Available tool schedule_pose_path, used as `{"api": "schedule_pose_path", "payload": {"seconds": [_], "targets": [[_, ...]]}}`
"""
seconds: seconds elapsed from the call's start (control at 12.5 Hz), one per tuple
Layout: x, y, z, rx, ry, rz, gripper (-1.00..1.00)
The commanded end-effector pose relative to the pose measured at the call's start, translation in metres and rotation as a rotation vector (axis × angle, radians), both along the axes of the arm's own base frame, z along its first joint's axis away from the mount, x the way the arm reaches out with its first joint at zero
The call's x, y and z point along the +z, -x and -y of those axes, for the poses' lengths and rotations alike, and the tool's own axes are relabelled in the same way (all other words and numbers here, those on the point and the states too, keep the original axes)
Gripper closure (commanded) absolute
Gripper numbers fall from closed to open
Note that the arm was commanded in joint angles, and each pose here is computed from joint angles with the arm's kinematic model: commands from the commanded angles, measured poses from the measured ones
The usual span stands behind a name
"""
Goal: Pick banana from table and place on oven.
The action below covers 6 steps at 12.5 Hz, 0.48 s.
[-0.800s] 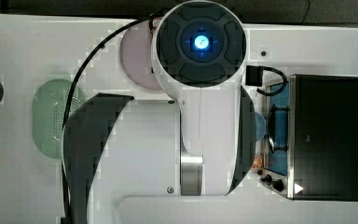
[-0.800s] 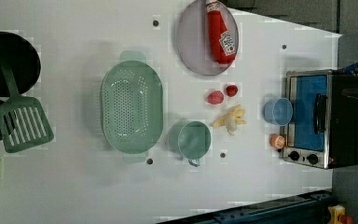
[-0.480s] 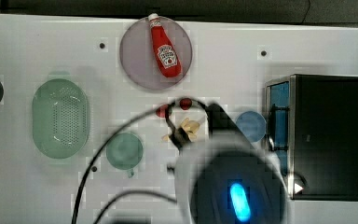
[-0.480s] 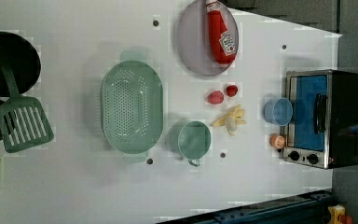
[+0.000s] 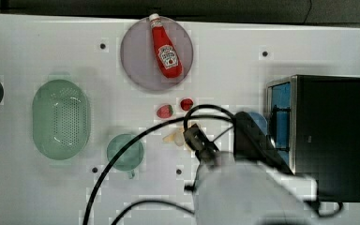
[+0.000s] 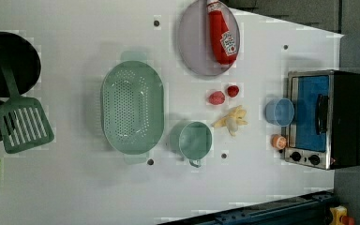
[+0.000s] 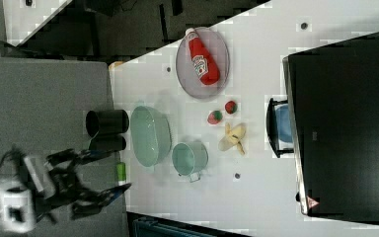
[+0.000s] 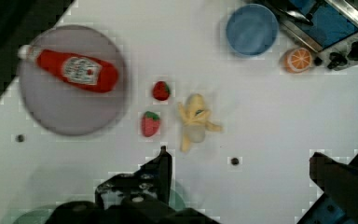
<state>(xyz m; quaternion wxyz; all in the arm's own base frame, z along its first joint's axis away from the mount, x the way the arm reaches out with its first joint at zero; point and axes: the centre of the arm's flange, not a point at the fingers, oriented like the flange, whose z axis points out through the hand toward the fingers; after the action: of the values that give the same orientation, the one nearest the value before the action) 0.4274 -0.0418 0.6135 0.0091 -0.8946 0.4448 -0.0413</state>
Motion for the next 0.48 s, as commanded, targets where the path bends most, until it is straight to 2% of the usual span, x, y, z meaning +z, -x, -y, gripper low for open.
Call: {"api": "schedule_pose_path", "payload": {"seconds": [0.08, 0.48], "targets": [[-0.103, -0.037, -0.005, -0.004, -0.016, -0.127, -1.00], [-0.217, -0.056, -0.010, 0.009, -0.008, -0.093, -1.00]]}}
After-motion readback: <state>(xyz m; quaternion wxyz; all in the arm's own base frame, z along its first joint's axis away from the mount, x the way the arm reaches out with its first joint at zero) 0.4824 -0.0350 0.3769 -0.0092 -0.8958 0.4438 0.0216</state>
